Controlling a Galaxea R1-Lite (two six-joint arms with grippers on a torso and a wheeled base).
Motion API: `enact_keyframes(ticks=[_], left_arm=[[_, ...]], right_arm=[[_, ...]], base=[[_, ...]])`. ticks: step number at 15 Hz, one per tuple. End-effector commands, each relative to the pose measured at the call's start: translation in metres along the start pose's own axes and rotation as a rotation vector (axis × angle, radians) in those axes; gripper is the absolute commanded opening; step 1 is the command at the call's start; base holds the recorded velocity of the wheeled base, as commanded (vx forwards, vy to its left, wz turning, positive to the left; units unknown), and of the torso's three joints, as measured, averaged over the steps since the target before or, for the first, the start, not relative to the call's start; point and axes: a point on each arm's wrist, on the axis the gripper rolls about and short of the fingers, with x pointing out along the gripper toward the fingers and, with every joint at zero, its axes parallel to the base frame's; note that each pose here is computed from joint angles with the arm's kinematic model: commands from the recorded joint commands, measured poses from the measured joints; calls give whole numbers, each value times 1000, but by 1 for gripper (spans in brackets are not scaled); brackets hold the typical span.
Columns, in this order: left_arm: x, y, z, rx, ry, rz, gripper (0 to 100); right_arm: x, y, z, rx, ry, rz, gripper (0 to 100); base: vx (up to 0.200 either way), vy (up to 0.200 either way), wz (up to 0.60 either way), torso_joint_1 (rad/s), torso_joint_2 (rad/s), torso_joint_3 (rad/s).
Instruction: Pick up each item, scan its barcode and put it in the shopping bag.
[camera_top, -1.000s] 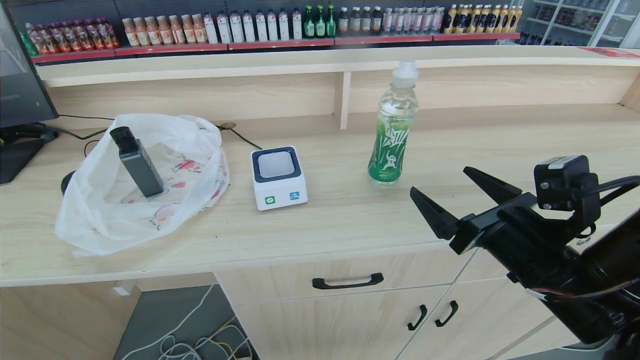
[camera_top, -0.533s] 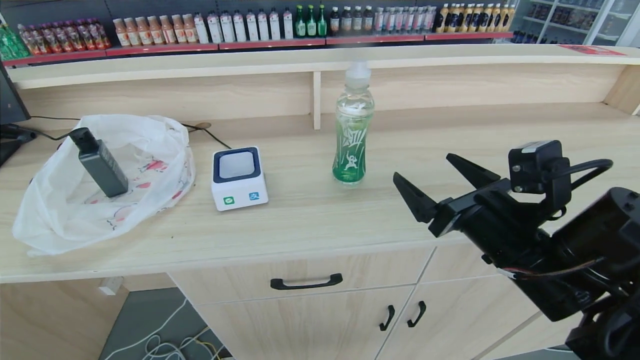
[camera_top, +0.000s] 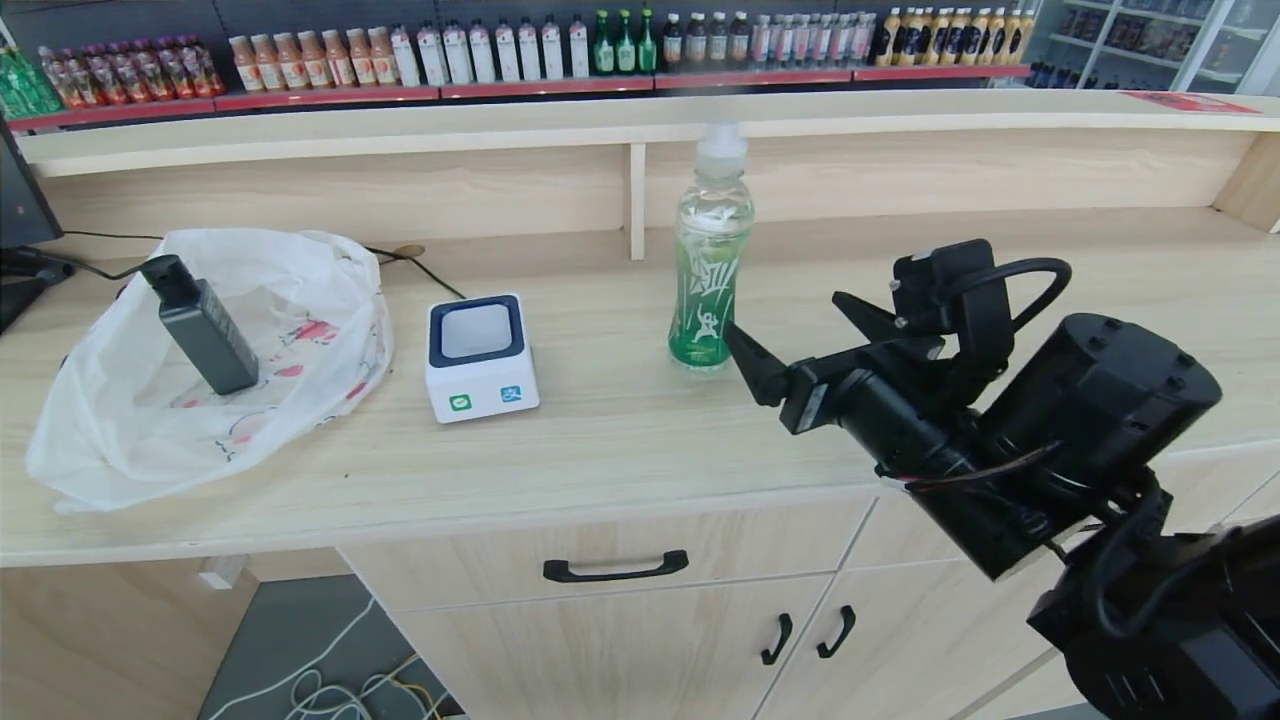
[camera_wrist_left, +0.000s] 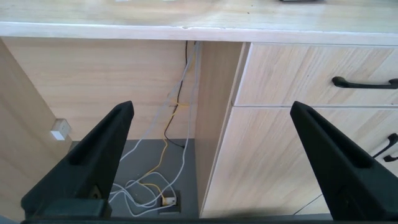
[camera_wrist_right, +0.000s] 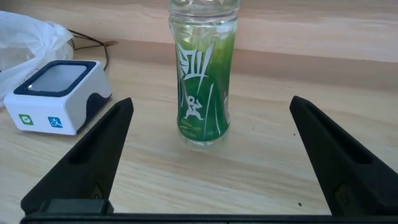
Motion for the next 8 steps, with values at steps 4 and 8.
enact_keyframes(ticks=[4, 8], left_arm=[[0, 0, 0, 0, 0, 0, 100], [0, 0, 0, 0, 1, 0, 100]], right_arm=[[39, 10, -6, -2, 17, -13, 100], [68, 16, -10, -1, 26, -16, 100]], base=[[0, 0, 0, 0, 0, 0], [0, 0, 0, 0, 0, 0]])
